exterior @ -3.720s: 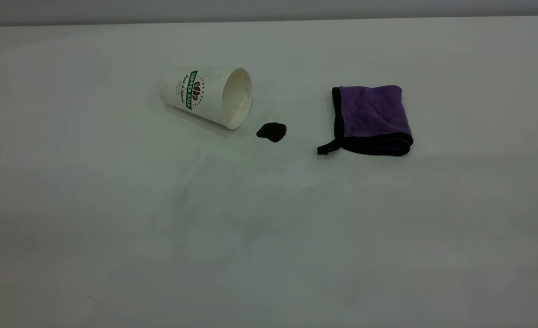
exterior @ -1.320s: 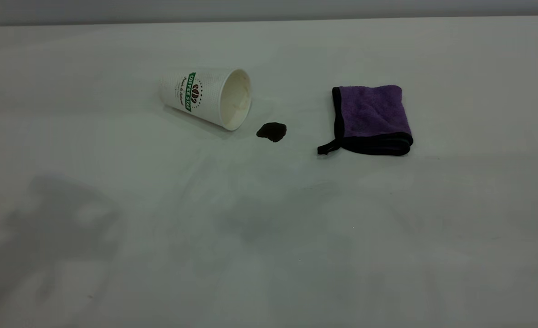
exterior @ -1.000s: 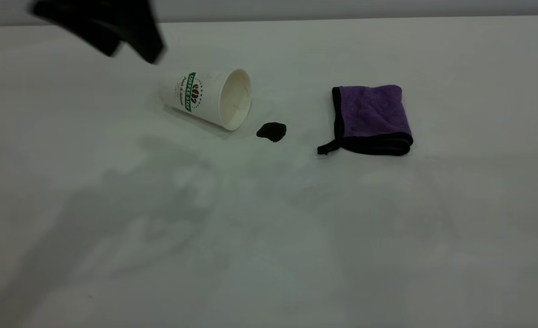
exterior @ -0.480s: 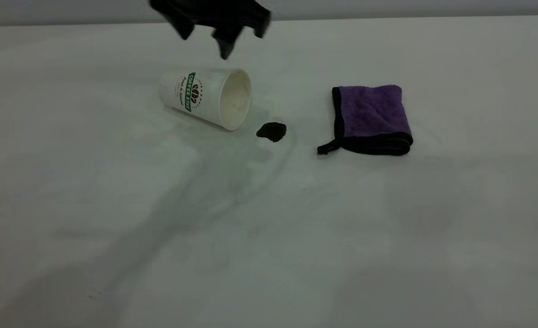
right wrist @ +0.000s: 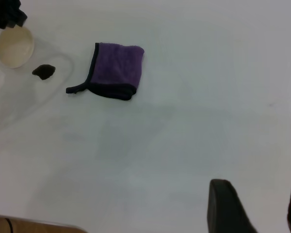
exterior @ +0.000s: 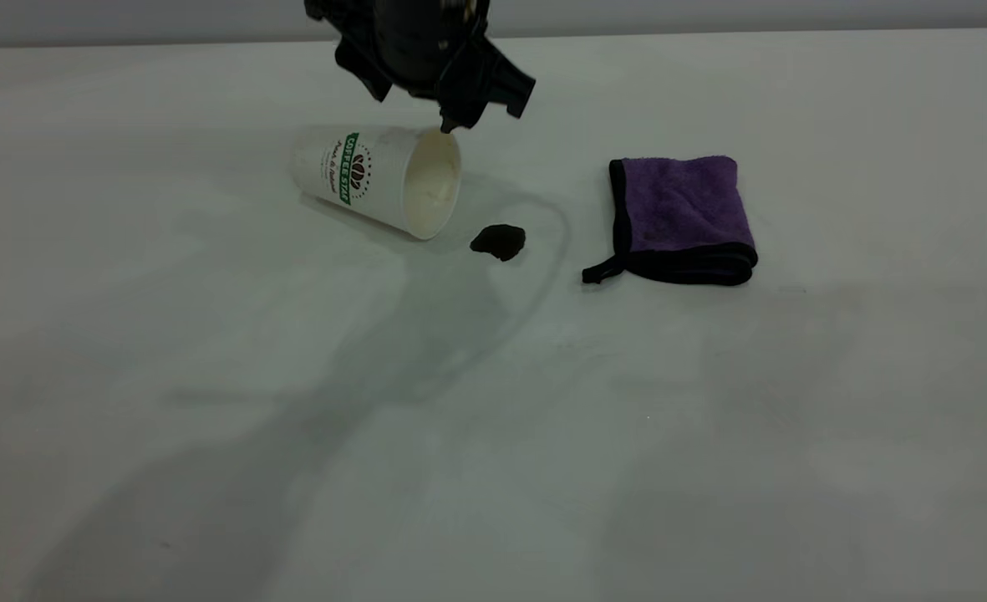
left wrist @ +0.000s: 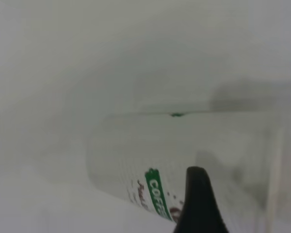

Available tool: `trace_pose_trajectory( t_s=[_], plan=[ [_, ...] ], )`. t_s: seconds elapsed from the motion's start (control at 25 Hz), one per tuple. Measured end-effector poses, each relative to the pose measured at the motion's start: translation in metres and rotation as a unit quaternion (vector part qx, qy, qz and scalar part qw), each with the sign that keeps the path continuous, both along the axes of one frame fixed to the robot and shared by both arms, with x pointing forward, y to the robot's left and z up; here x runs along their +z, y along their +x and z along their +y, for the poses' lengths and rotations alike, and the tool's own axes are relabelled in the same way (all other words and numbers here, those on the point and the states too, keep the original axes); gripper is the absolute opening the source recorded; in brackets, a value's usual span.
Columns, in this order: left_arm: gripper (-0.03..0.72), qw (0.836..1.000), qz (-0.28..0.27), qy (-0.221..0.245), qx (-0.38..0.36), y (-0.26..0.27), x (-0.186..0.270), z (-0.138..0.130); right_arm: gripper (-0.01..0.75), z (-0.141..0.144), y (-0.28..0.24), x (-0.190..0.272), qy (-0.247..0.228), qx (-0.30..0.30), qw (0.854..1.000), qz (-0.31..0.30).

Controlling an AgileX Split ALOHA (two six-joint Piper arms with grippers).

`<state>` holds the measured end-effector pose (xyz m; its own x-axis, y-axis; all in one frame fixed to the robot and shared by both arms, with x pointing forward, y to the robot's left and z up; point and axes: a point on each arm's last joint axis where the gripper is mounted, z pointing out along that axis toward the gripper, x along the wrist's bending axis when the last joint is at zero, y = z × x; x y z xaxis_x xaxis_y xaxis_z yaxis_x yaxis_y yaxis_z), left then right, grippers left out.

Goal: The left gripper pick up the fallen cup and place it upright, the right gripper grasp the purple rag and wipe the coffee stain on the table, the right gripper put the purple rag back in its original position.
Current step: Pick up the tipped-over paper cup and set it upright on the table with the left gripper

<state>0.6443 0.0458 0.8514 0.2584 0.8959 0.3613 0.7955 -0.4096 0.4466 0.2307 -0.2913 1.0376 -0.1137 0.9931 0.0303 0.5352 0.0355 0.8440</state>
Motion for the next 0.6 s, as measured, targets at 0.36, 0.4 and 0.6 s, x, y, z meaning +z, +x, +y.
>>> trace_pose_trajectory(
  t_s=[0.36,0.4,0.6],
  plan=[
    [0.583,1.0,0.003,0.017,-0.002,0.001,-0.027,0.001,0.346,0.0,0.0,0.0,0.0,0.0,1.0,0.0],
    [0.582,1.0,0.005,0.019,-0.002,0.0,-0.03,0.002,0.346,0.0,0.0,0.0,0.0,0.0,1.0,0.0],
    [0.578,0.999,0.002,0.04,-0.002,0.002,-0.037,0.004,0.346,0.0,0.0,0.0,0.0,0.0,1.0,0.0]
  ],
)
